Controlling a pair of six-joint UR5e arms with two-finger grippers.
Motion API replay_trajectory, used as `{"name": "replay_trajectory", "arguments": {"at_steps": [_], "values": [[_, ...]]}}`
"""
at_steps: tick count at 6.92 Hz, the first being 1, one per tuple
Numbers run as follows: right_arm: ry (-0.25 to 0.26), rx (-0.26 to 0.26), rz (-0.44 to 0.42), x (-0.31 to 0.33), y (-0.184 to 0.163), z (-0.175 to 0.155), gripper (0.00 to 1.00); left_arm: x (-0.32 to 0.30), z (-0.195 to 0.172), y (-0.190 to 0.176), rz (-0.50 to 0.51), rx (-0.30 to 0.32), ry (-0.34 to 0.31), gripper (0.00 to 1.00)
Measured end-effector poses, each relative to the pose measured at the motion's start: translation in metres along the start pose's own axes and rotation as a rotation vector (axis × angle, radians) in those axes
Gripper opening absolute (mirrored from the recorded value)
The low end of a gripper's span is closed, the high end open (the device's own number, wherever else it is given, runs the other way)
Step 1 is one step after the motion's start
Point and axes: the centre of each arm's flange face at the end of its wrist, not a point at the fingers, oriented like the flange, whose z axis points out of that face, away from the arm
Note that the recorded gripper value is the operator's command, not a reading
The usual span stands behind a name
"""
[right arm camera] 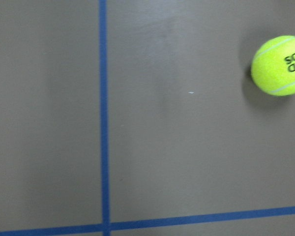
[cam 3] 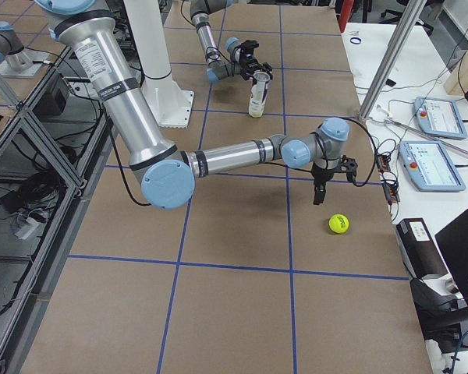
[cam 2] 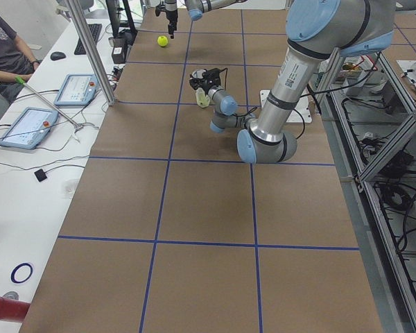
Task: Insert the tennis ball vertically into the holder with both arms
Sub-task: 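Grasp the farther tennis ball with the right gripper and lift it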
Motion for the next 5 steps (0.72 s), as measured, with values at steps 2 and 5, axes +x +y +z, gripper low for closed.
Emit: {"name": "replay_trajectory", "arguments": {"at_steps": [2,5], "values": [[0.048,0.072,-0.015,0.026,-0.020,0.030,0.99,0.000,0.000,0.000,0.000,0.000,0.001,0.89],[0.087,0.205,-0.077,0.033,-0.036,0.060,0.99,-0.001,0.000,-0.001,0.000,0.002,0.000,0.91]]}}
